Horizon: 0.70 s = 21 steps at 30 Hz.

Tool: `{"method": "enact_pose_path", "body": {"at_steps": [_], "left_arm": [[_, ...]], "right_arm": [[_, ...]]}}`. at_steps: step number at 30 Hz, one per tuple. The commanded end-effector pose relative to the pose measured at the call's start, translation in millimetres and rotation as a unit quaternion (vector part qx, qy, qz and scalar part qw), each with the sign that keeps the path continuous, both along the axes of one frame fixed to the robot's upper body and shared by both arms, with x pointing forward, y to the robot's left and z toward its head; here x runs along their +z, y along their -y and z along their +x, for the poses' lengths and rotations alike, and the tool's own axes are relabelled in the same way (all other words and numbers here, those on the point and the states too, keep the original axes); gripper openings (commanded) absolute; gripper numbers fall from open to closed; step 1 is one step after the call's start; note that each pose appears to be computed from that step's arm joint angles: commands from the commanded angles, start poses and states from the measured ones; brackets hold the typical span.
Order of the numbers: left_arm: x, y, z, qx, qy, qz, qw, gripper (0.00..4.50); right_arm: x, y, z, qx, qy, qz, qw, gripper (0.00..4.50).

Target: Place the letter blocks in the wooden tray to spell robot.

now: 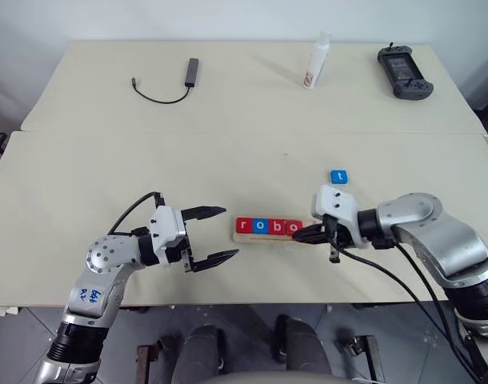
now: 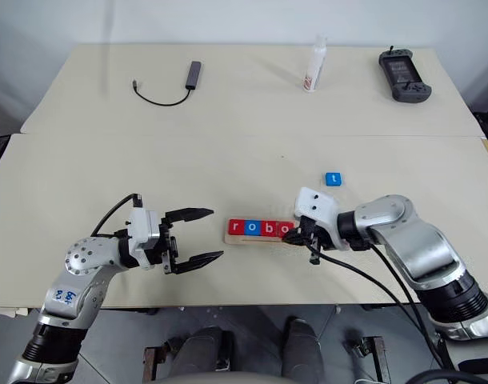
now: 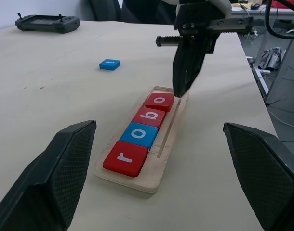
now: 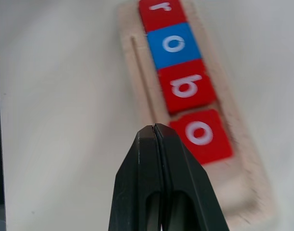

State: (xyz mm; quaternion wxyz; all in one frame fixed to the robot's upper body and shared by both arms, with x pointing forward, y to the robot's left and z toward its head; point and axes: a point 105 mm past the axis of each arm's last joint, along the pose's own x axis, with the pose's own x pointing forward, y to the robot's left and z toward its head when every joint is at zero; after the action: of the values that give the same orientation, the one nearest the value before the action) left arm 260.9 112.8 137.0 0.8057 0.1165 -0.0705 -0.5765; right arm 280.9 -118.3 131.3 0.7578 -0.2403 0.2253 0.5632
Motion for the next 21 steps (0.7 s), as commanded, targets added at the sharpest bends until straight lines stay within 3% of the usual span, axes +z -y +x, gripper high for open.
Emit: {"method": "enact_pose_path", "body": {"at_steps": [1, 11, 16, 21], "left_arm": [[8, 2, -2, -0.009, 0.016, -0.002, 1.000, 4.50], [8, 3, -1, -0.009, 0.017, -0.002, 1.000, 4.50], [8, 2, -1, -0.009, 0.018, -0.002, 1.000, 4.50], [8, 1, 0, -0.008, 0.019, 0.001, 1.000, 4.50]], "right_arm": [[1, -1, 6, -0.009, 0.024, -0.005, 1.000, 0.02], [4, 6, 12, -0.026, 0.038, -0.003, 0.999, 0.02], [23, 14, 0, -0.012, 0.025, 0.031, 0.999, 0.02], [13, 47, 20, -0.085, 0.047, -0.019, 0.995, 0.02]]}}
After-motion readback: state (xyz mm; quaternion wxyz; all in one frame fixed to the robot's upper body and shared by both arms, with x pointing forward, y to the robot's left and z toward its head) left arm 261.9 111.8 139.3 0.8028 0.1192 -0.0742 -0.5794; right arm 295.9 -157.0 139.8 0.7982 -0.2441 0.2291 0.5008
